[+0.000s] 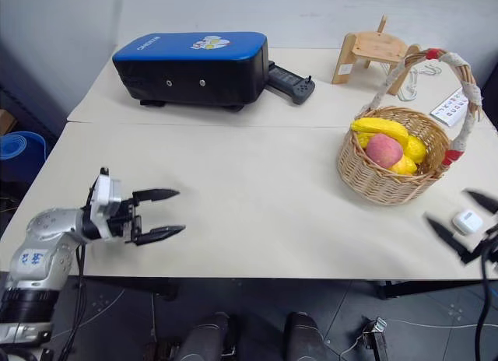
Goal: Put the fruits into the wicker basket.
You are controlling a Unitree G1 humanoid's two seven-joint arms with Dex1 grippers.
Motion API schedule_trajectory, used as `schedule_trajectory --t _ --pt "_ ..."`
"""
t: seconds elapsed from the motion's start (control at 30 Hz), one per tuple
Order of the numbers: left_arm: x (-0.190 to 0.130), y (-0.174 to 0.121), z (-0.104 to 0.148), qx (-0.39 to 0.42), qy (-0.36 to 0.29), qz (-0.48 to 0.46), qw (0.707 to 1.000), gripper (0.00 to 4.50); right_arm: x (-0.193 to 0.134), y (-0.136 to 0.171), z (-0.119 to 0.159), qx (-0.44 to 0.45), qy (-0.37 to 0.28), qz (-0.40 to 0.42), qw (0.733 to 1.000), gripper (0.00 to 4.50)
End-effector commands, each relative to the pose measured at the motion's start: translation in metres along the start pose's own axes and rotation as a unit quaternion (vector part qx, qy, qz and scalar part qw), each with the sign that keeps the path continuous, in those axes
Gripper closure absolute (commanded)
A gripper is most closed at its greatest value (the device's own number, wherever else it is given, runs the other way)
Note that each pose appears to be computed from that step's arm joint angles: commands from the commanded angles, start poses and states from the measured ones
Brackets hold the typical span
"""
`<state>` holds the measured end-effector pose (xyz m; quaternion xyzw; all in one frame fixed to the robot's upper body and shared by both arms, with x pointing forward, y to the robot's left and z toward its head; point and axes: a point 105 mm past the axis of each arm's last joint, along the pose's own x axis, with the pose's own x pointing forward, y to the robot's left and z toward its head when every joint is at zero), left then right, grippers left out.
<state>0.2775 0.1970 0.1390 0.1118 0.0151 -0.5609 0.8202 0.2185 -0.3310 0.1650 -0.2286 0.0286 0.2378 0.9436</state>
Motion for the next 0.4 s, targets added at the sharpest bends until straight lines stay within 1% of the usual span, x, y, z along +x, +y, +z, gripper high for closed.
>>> schedule_trajectory --t 0.03,0.1,0.2,0.3,0.4 --pt "-0.009 -0.004 0.004 0.044 0.030 0.017 0.998 0.00 0.012 0.033 0.007 -0.059 -0.021 0.111 0.992 0.01" --pt "-0.011 -0.002 -0.005 0.051 0.048 0.044 0.997 0.00 0.021 0.047 0.000 -0.067 -0.027 0.152 0.986 0.01" --pt "-0.014 0.002 -0.016 0.062 0.058 0.077 0.993 0.00 0.039 0.062 -0.004 -0.084 -0.049 0.187 0.977 0.01" --pt "-0.015 0.004 -0.016 0.079 0.052 0.101 0.990 0.00 0.057 0.071 -0.003 -0.101 -0.071 0.197 0.973 0.01" --pt "-0.015 0.000 -0.016 0.096 0.050 0.109 0.988 0.00 0.076 0.074 0.000 -0.099 -0.090 0.183 0.974 0.01"
